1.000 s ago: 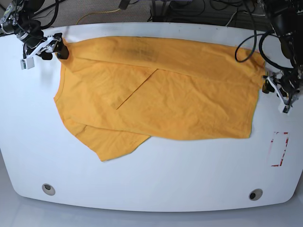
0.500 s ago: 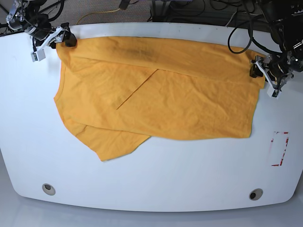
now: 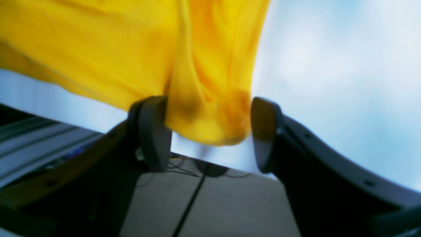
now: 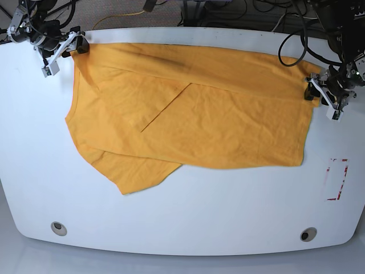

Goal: Fold the T-shirt properly
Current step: 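Drag the held shirt edge with both grippers to straighten it, then release the edge and move both grippers to the shirt's hem corners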

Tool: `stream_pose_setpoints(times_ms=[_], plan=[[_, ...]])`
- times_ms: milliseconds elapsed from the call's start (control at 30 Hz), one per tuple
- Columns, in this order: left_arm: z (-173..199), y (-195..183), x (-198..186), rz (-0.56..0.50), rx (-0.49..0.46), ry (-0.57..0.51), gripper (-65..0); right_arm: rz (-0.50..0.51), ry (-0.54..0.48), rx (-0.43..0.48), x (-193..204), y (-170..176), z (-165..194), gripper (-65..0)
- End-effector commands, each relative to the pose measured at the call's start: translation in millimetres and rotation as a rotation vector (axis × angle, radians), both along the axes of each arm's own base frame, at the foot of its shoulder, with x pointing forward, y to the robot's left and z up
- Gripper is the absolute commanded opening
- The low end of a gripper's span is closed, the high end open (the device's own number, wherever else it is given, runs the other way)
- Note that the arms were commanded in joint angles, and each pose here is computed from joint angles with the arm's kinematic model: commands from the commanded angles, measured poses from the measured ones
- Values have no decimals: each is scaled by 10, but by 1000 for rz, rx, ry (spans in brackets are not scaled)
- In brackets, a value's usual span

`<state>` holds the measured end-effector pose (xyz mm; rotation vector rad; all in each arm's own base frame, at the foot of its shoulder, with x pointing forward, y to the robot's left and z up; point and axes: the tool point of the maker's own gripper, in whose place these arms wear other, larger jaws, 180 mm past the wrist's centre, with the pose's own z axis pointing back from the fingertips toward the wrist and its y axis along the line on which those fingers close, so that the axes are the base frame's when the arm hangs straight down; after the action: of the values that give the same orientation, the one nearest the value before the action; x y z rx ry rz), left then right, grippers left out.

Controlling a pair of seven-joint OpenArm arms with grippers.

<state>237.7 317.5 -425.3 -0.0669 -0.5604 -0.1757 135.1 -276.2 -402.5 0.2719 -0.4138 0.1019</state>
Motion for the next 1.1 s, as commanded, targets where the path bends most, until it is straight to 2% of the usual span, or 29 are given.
stream_pose_setpoints(times_ms=[0,133,300,467,633,767,933,1067], plan=[[-196,128,-366,-5,69,169,-299,45,-21,-52,50,-130,129,-300],[-243,129,-511,-8,72,197,-299,67,-5,-90,24,-254,177,-300],[-77,236,-621,5,122,170,-294,87,-9,-121,47,-349,259,-298],[294,292,-572,7,174,105,-294,131,-68,-150,164,-255,420,-300],[735,377,-493,39,213,25,-294,141,-143,-143,247,-54,559,-300],[1004,334,-423,18,266,-18,-296,138,-178,-119,279,100,590,-300],[1049,82,-416,10,248,-56,-296,116,-224,-97,420,170,620,-300],[1015,80,-377,23,228,-61,-297,100,-278,-95,625,225,674,-300]])
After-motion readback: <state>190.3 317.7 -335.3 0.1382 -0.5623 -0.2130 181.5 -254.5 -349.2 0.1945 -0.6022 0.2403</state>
